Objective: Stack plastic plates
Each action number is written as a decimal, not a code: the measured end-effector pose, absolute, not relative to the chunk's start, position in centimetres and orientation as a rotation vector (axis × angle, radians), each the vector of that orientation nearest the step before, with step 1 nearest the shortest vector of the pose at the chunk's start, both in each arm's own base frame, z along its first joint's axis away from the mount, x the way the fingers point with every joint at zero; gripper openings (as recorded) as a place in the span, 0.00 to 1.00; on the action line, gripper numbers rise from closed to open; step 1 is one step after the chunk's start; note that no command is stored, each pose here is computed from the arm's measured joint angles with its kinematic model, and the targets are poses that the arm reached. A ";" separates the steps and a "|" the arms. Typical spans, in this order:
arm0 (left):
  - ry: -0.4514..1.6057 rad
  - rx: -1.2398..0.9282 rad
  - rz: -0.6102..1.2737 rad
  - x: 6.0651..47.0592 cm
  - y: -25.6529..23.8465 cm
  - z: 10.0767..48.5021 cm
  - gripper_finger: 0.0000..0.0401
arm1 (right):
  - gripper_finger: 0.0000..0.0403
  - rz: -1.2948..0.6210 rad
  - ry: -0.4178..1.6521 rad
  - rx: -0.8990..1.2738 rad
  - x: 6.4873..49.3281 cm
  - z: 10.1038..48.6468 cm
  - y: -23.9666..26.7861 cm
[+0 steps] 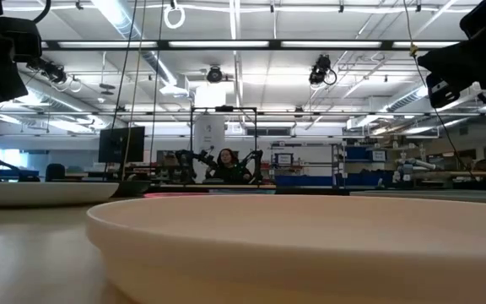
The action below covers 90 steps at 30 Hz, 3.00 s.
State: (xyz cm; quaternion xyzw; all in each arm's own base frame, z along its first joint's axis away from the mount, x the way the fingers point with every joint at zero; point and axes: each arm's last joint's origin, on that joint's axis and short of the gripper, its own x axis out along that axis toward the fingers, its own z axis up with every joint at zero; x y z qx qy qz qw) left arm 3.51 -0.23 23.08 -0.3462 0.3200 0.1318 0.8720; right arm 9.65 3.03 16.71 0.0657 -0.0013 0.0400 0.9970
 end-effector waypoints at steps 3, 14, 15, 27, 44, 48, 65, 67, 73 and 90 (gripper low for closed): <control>0.669 -0.723 0.276 3.5 -0.2 23.1 0.06 | 0.08 0.080 -0.003 0.131 9.7 16.7 3.0; 0.669 -0.724 0.276 3.5 -0.2 23.1 0.06 | 0.08 0.080 -0.002 0.131 9.7 16.7 3.0; 0.669 -0.724 0.275 3.5 -0.2 23.1 0.06 | 0.08 0.080 -0.003 0.131 9.7 16.7 3.0; 0.669 -0.723 0.276 3.5 -0.2 23.1 0.06 | 0.08 0.080 -0.003 0.132 9.7 16.7 3.0; 0.669 -0.724 0.276 3.5 -0.2 23.1 0.06 | 0.08 0.080 -0.003 0.128 9.7 16.7 3.0; 0.669 -0.724 0.276 3.5 -0.2 23.1 0.06 | 0.08 0.059 -0.039 0.015 9.7 17.0 3.0; 0.669 -0.724 0.275 3.5 -0.2 23.1 0.06 | 0.08 0.046 -0.404 0.376 8.9 20.6 2.5; 0.669 -0.723 0.276 3.5 -0.2 23.1 0.06 | 0.08 -0.012 -0.425 0.391 8.8 20.8 2.2; 0.668 -0.723 0.275 3.5 -0.2 23.1 0.06 | 0.08 -0.028 -0.410 0.390 9.0 20.7 2.3; 0.409 -0.777 0.213 4.9 -0.3 25.2 0.06 | 0.11 -0.046 -0.044 0.099 17.8 24.2 6.2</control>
